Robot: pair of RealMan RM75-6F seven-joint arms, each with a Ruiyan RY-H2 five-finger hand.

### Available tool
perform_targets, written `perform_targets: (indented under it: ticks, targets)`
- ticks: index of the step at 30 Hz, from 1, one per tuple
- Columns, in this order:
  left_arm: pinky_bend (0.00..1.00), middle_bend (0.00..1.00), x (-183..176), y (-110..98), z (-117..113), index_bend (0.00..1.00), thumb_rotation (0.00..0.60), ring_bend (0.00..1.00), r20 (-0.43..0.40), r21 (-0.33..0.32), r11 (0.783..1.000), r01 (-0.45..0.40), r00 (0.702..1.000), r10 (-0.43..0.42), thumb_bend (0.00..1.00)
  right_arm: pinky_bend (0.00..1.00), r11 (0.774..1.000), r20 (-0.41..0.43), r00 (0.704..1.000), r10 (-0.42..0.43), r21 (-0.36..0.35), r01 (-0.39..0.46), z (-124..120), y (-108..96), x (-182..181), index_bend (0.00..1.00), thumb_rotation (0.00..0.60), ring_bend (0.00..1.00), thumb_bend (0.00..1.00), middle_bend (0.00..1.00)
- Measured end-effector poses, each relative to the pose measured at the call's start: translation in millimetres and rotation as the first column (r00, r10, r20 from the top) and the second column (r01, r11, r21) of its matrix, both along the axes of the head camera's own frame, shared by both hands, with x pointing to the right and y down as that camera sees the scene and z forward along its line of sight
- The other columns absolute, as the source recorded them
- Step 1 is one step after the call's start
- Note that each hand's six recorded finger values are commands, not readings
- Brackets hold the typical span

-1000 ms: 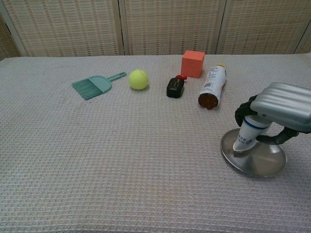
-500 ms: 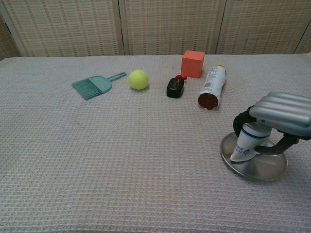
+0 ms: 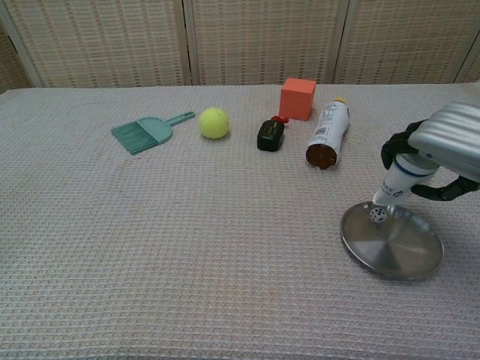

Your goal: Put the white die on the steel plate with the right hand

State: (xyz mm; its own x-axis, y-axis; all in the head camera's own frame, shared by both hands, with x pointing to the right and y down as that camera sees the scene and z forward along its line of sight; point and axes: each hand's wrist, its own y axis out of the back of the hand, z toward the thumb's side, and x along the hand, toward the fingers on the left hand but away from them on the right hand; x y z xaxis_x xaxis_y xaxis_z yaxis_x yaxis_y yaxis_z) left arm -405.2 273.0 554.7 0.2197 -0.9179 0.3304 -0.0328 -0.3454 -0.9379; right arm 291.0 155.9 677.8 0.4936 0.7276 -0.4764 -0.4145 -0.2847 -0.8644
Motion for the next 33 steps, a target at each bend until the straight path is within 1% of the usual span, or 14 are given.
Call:
perform_targets:
  ticks: [3, 7, 13, 20, 24, 27, 30, 33]
  targets:
    - [0.56, 0.5, 0.3, 0.0, 0.2, 0.36, 0.6, 0.43, 0.001, 0.0, 1.0, 0.0, 1.0, 0.0, 0.39, 0.77, 0.997, -0.02, 0.997, 0.07, -0.01, -0.07, -6.0, -0.1, 18.5, 0.57, 0.6, 0.43, 0.25, 0.5]
    - [0.56, 0.5, 1.4, 0.7, 0.8, 0.36, 0.6, 0.43, 0.005, -0.002, 1.0, -0.005, 1.0, 0.005, 0.39, 0.77, 0.983, -0.051, 0.982, 0.182, -0.03, -0.183, -14.9, 3.5, 53.5, 0.54, 0.6, 0.42, 0.25, 0.5]
    - [0.56, 0.5, 2.1, 2.0, 3.1, 0.36, 0.6, 0.43, 0.016, -0.013, 1.0, -0.007, 1.0, 0.007, 0.39, 0.77, 0.965, -0.014, 0.967, 0.253, -0.06, -0.254, -10.0, 3.3, 78.4, 0.53, 0.6, 0.42, 0.25, 0.5]
    - [0.56, 0.5, 0.8, 1.4, 3.6, 0.36, 0.6, 0.43, 0.016, -0.017, 1.0, -0.002, 1.0, 0.002, 0.39, 0.75, 0.954, 0.017, 0.956, 0.291, -0.075, -0.289, 6.0, -0.4, 103.6, 0.5, 0.6, 0.38, 0.25, 0.5]
    - [0.56, 0.5, 0.7, 1.3, 3.2, 0.36, 0.6, 0.43, 0.015, -0.017, 1.0, -0.002, 1.0, 0.002, 0.39, 0.72, 0.95, 0.022, 0.954, 0.299, -0.097, -0.296, 16.2, 3.6, 108.8, 0.48, 0.6, 0.35, 0.21, 0.49]
    - [0.56, 0.5, 0.9, 1.4, 3.0, 0.36, 0.6, 0.43, 0.014, -0.016, 1.0, -0.003, 1.0, 0.003, 0.39, 0.68, 0.947, 0.019, 0.953, 0.303, -0.117, -0.299, 22.7, 7.0, 111.0, 0.45, 0.6, 0.3, 0.18, 0.45]
    - [0.56, 0.5, 1.0, 1.5, 2.8, 0.36, 0.6, 0.43, 0.015, -0.015, 1.0, -0.003, 1.0, 0.003, 0.39, 0.62, 0.944, 0.019, 0.951, 0.309, -0.131, -0.304, 26.6, 8.4, 113.1, 0.4, 0.6, 0.24, 0.12, 0.39]
    - [0.56, 0.5, 0.7, 1.4, 2.9, 0.36, 0.6, 0.43, 0.015, -0.016, 1.0, -0.002, 1.0, 0.002, 0.39, 0.52, 0.94, 0.033, 0.947, 0.318, -0.143, -0.311, 26.6, 8.7, 113.8, 0.32, 0.6, 0.13, 0.07, 0.3]
